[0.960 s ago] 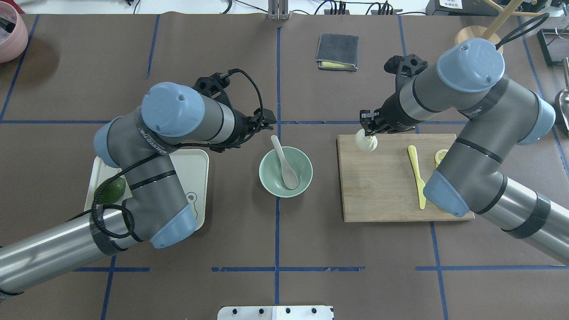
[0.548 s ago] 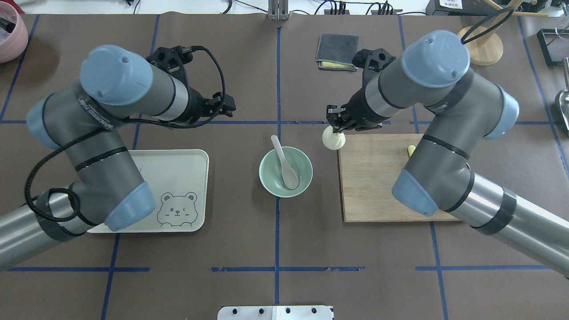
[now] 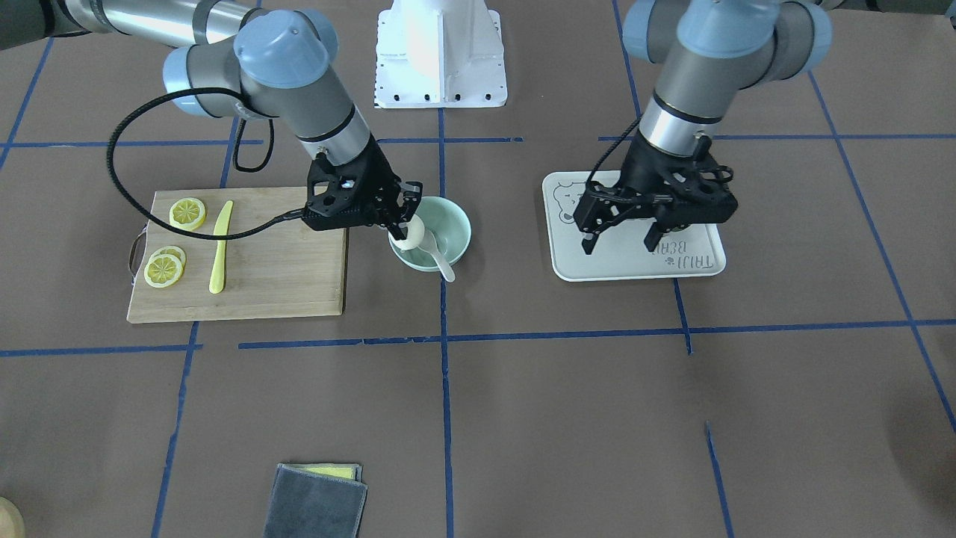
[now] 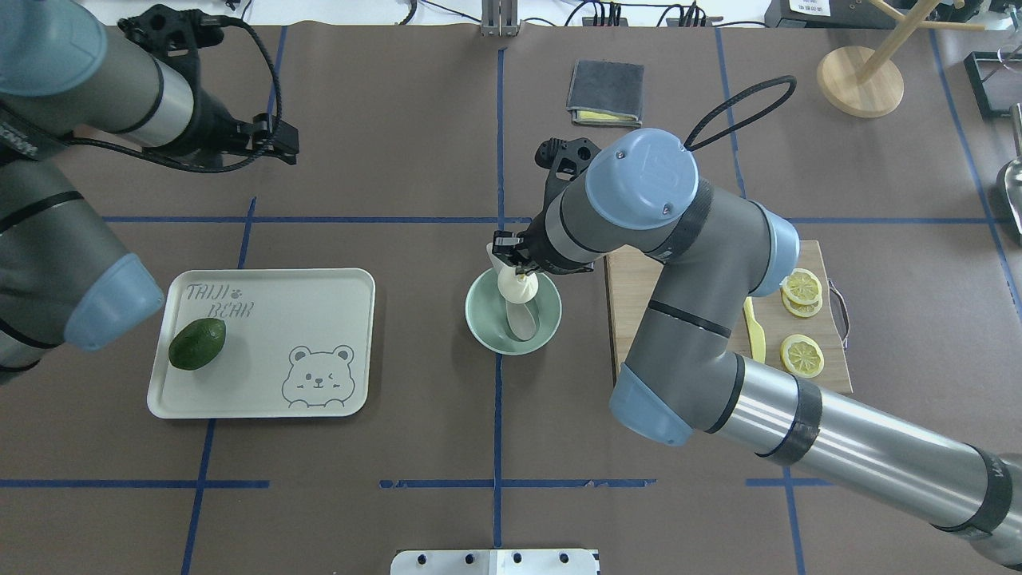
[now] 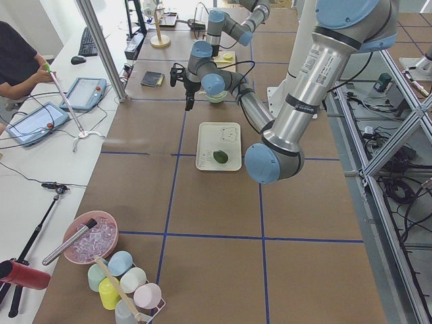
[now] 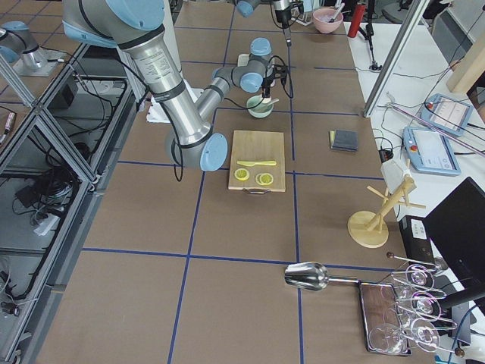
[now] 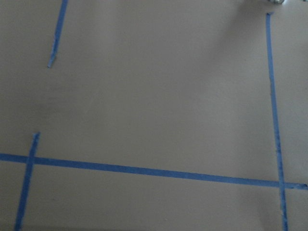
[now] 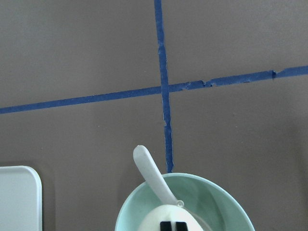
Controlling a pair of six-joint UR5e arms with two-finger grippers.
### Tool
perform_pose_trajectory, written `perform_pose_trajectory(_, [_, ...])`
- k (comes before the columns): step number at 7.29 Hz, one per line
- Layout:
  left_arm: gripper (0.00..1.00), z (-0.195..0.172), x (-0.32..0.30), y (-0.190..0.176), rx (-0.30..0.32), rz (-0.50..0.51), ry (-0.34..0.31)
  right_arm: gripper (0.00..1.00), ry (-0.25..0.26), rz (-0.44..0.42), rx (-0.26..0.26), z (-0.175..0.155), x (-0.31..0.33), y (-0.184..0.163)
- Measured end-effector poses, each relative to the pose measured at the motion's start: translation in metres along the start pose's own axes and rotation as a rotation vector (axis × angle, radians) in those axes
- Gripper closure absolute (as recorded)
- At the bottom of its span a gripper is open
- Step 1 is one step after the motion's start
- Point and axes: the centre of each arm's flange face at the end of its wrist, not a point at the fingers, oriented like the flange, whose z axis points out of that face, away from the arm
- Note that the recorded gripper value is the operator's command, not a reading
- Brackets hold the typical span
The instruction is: Put spoon and bun in bowl
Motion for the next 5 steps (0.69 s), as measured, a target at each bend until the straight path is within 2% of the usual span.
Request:
perform_pose_trajectory(1, [0.00, -0.002, -0.027, -0.008, 0.006, 0.040, -0.030, 0.00, 0.001, -0.001, 0.003, 0.004, -0.004, 0.003])
perform_pose_trajectory(3, [0.00, -0.010, -0.083, -0.023, -0.003, 0.113, -0.072, 0.00, -0.003, -0.002, 0.004, 0.003, -0.006, 0.004])
perform_pose_trajectory(5, [0.00, -0.026, -0.158, -0.035, -0.043, 0.205, -0.090, 0.00, -0.013, -0.008, 0.008, -0.004, -0.007, 0.003])
